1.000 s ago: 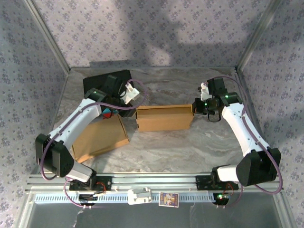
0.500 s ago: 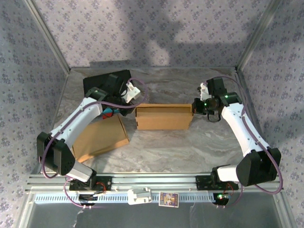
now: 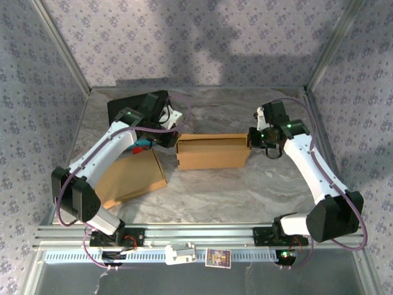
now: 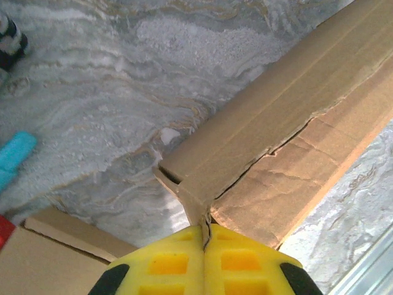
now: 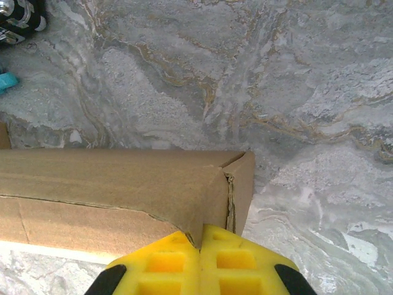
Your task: Fold the paper box
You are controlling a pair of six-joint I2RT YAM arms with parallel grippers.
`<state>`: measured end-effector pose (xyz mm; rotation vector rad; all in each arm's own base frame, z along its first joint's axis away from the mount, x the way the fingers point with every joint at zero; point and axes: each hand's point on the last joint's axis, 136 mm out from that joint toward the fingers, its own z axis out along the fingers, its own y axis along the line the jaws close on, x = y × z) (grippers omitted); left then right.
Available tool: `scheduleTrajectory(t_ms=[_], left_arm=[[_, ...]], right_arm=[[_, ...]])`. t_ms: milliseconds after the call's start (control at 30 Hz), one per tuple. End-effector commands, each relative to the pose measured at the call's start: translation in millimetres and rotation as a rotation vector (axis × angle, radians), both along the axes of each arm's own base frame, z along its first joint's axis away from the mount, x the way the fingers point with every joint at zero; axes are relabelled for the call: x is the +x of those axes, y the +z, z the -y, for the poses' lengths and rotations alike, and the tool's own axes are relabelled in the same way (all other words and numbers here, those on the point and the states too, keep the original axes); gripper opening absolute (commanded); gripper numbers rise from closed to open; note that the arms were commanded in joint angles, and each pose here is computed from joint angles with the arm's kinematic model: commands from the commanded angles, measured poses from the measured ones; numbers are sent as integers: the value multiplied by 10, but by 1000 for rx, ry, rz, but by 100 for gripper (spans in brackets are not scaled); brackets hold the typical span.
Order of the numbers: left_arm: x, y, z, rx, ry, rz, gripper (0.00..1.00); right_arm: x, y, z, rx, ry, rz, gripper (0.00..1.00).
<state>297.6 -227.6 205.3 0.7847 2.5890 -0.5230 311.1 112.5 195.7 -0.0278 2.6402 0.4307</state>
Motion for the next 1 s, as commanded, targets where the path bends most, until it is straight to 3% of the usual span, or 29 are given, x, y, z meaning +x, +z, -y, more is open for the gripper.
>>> scheduleTrajectory(t_ms=[0,200,967], left_arm=[[-91,91,170,-60,54,-85,0],[-107,116,150,-32,134,-153,0],[-93,150,350,-43,211,-305,0]], right_arm=[[-68,17,-66,3,3,-10,0],[-83,9,-92,3,3,-10,0],[-94,-32,-131,3,9,-15,0]])
